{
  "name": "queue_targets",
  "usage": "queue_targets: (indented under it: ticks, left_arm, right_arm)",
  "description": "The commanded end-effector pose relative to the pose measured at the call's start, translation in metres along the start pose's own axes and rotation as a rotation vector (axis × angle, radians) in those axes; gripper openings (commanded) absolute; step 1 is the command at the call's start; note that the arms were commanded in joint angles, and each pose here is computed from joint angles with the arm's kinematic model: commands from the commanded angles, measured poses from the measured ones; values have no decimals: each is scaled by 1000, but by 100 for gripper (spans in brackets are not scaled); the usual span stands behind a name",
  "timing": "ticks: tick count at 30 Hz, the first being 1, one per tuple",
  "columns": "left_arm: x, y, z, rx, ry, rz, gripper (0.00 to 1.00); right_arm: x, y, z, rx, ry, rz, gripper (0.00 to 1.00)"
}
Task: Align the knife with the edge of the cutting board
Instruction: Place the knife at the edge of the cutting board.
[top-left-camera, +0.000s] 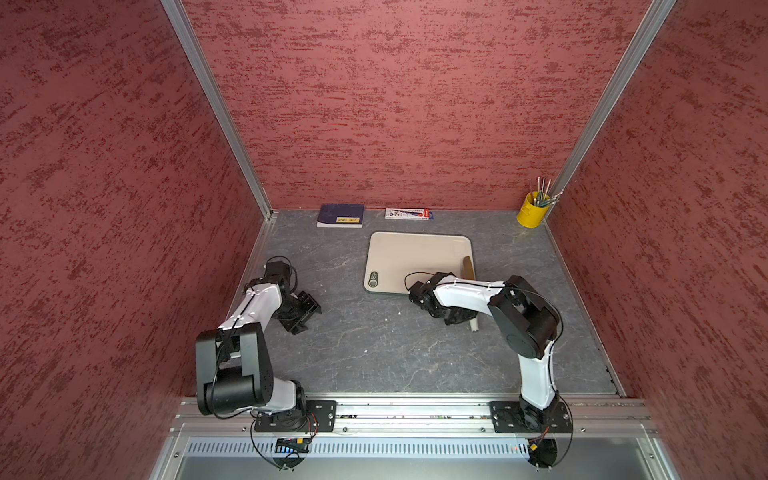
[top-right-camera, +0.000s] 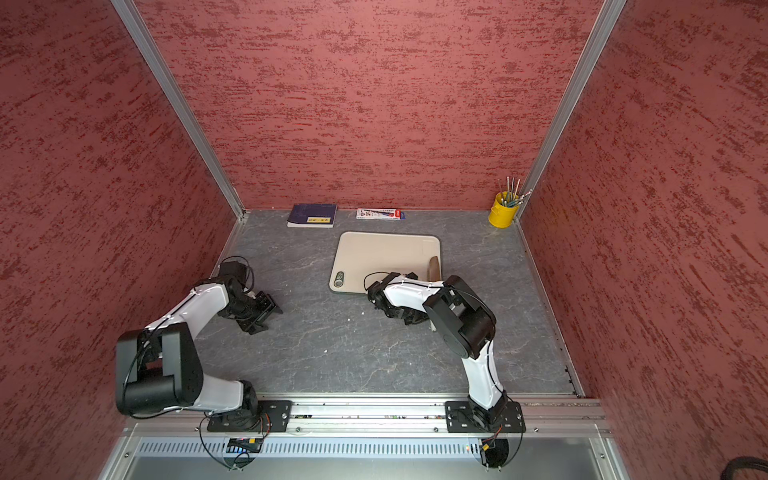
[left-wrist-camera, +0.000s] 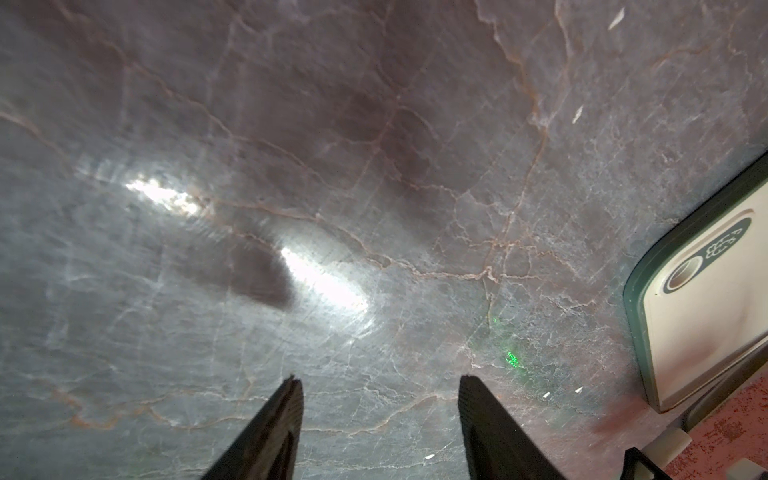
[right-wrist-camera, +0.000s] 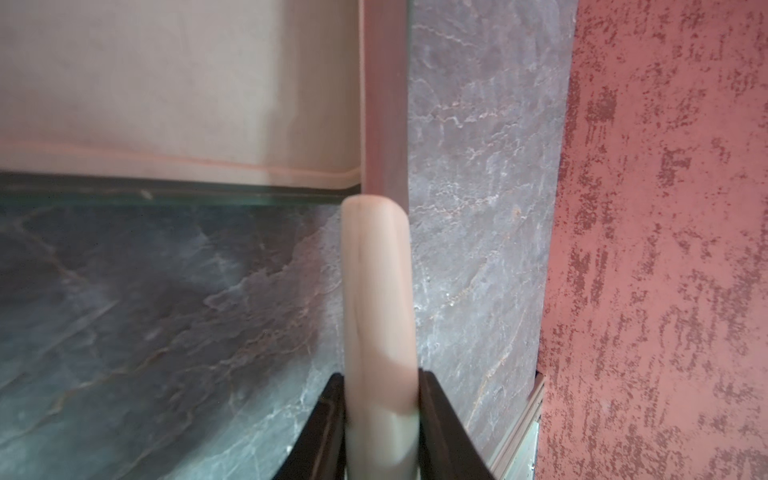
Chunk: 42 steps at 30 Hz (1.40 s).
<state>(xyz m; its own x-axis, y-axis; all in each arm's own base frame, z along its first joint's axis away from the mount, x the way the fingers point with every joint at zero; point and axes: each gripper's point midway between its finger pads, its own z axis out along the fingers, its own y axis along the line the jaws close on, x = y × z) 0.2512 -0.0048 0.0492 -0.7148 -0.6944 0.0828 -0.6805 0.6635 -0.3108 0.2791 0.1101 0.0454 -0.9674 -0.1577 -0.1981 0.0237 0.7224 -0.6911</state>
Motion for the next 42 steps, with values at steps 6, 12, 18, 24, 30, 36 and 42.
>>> queue_targets:
  ticks: [6,12,18,24,30,36,42]
  left_arm:
    - [-1,-5,-3,13,-10,23,63]
    - [-1,-5,-3,14,-8,23,64]
    - [0,-5,-3,14,-8,24,64]
    - [0,-6,-4,16,-10,26,65]
    - [-1,-6,-4,14,-11,26,65]
    - [-1,-6,-4,18,-14,27,65]
    - [-1,-6,-4,20,-16,31,66]
  right_arm:
    - [-9,1,-5,12,-13,15,0]
    - [-14,12,-3,-9,-10,1,0]
    - [-12,17,0,-16,4,7,0]
    - [-10,20,2,-14,15,16,0]
    - [-9,26,2,-36,32,18,10]
    - [-8,30,-3,-103,31,37,28]
    - [-5,35,-3,-133,46,40,46]
